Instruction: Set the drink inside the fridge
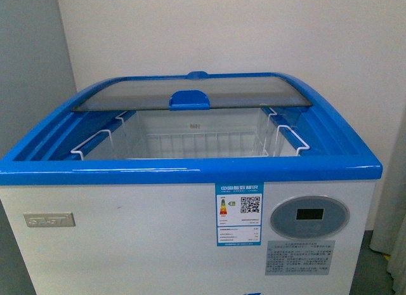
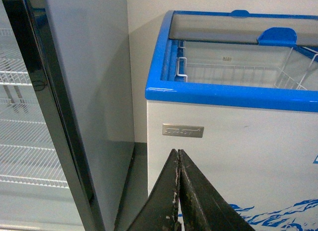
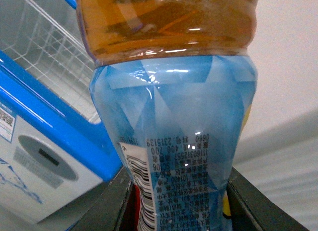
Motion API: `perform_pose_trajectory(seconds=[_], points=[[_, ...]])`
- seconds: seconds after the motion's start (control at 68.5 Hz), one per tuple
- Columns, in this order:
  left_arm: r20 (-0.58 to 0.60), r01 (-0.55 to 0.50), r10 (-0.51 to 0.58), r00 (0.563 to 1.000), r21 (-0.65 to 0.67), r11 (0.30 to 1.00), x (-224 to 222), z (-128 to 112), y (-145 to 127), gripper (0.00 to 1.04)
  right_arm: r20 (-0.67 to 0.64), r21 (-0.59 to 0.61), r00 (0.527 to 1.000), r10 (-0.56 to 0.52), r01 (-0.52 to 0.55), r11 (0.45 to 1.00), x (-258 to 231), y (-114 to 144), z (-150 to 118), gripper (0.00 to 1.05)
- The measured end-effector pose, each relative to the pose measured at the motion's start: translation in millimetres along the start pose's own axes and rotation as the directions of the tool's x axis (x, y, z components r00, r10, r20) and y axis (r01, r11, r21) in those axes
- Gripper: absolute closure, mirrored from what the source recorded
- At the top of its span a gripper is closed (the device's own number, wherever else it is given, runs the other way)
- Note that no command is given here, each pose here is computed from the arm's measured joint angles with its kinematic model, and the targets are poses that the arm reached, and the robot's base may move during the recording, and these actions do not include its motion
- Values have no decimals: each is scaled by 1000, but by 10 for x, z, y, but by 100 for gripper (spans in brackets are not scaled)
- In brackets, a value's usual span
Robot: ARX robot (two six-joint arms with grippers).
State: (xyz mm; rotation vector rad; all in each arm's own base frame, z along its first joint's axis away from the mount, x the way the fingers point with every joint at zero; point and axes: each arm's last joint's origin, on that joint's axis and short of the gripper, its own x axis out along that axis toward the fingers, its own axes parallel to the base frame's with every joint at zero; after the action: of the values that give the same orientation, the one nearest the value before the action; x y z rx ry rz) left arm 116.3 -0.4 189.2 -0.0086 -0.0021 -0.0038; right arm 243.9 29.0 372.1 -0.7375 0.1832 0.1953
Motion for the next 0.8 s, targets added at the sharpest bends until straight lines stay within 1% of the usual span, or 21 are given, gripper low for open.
perform_pose_trajectory(seconds=[0.058, 0.088, 0.102, 0.146, 0.219, 0.278, 0.292, 0.321, 0.351, 0.394, 0.409, 0.438, 0.482, 0.526, 0.599, 0.73, 0.803], points=[[-2, 0, 0, 1000, 0, 1000, -14, -32, 0, 102, 40, -161, 999, 32, -25, 987, 167, 60, 118, 68], [-2, 0, 0, 1000, 0, 1000, -18, -39, 0, 102, 47, -206, 998, 39, -28, 978, 217, 81, 143, 68], [-2, 0, 0, 1000, 0, 1000, -22, -46, 0, 102, 48, -252, 998, 43, -30, 967, 269, 103, 160, 68], [-1, 0, 0, 1000, 0, 1000, -28, -57, 0, 102, 52, -307, 997, 52, -34, 951, 349, 140, 177, 68], [-2, 0, 0, 1000, 0, 1000, -43, -79, 1, 102, 52, -466, 997, 53, -23, 885, 582, 237, 178, 69], [-2, 0, 0, 1000, 0, 1000, -49, -87, 1, 102, 51, -530, 997, 49, -15, 848, 706, 285, 157, 69], [0, 0, 0, 1000, 0, 1000, -53, -90, 1, 102, 51, -568, 998, 49, -12, 823, 766, 308, 141, 69], [0, 0, 0, 1000, 1, 1000, -57, -96, 1, 102, 51, -590, 997, 52, -12, 807, 828, 333, 124, 69], [0, 0, 0, 1000, 1, 1000, -61, -104, 1, 102, 51, -642, 997, 54, -8, 767, 910, 367, 98, 69], [0, 0, 0, 1000, 1, 1000, -66, -111, 1, 102, 48, -679, 997, 55, -7, 734, 992, 400, 72, 69], [0, 0, 0, 1000, 1, 1000, -68, -114, 1, 102, 46, -700, 997, 55, -7, 714, 1046, 419, 58, 69], [0, 0, 0, 1000, 1, 1000, -71, -116, 1, 102, 46, -711, 997, 54, -5, 703, 1098, 438, 48, 69], [5, 0, 0, 1000, 1, 1000, -78, -125, 1, 102, 51, -743, 997, 52, 3, 670, 1195, 470, 38, 69], [14, 0, 0, 1000, 1, 1000, -93, -143, 1, 102, 54, -758, 997, 53, 6, 652, 1264, 496, 39, 69], [-19, 3, -3, 1000, 1, 1000, -155, -227, 1, 102, 54, -777, 997, 50, 11, 629, 1401, 546, 64, 69], [6, -1, 1, 1000, 1, 1000, -188, -213, 2, 102, 61, -778, 997, 37, 24, 627, 1634, 621, 159, 69], [8, 0, 0, 1000, 1, 1000, -190, -212, 2, 102, 65, -769, 997, 34, 28, 639, 1755, 668, 226, 69]])
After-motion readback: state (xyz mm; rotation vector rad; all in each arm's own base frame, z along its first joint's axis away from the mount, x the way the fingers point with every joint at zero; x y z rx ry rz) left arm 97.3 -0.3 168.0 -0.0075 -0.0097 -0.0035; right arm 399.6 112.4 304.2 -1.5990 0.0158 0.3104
